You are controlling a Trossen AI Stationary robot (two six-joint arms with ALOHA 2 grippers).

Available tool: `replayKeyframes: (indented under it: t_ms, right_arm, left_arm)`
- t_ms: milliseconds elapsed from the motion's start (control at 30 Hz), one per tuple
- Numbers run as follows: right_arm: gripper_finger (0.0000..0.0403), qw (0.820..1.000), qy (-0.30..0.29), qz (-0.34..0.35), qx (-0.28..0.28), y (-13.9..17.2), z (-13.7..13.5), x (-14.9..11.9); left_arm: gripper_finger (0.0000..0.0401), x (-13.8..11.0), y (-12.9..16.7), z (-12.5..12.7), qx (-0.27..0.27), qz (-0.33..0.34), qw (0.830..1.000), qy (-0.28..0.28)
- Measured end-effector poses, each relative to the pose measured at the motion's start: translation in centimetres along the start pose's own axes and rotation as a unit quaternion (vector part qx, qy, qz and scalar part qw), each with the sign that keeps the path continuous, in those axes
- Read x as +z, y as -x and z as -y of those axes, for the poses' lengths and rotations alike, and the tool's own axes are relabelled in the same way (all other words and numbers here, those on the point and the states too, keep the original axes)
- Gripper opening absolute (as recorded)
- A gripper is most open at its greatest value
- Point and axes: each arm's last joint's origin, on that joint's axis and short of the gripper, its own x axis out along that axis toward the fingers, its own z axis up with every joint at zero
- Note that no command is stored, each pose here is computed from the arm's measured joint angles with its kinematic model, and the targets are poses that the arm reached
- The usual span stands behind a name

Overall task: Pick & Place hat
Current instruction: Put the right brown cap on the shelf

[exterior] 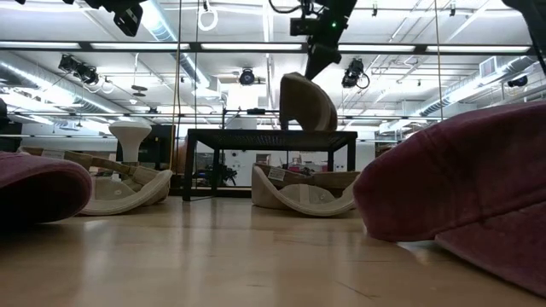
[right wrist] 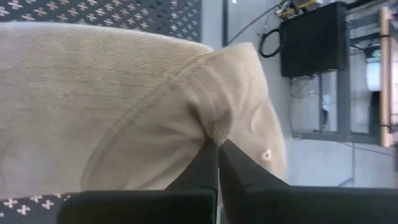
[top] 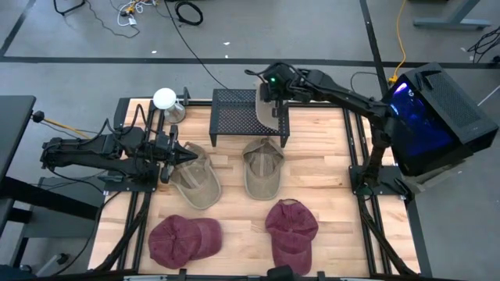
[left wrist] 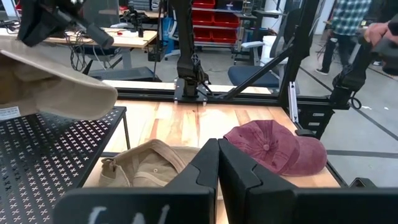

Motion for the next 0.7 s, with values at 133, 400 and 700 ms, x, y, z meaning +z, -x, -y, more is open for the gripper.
replayKeyframes:
  t_ms: [133,400,700]
  right_arm:
    - [0.0,1.0,-0.001,0.013,0.016,-1.0,-0.3,0.4]
    - [0.0,0.999,-0.009,0.031,0.015,-2.3,-0.4,1.2]
    - [0.0,0.999,-0.017,0.023,0.028,-3.9,-0.8,1.3]
  left_arm:
    - [0.0014,0.0,0.0,0.0,0.0,0.0,1.0,0.0]
    - [0.0014,0.0,0.0,0.0,0.0,0.0,1.0,0.0]
    - [0.0014,0.0,0.0,0.0,0.0,0.0,1.0,0.0]
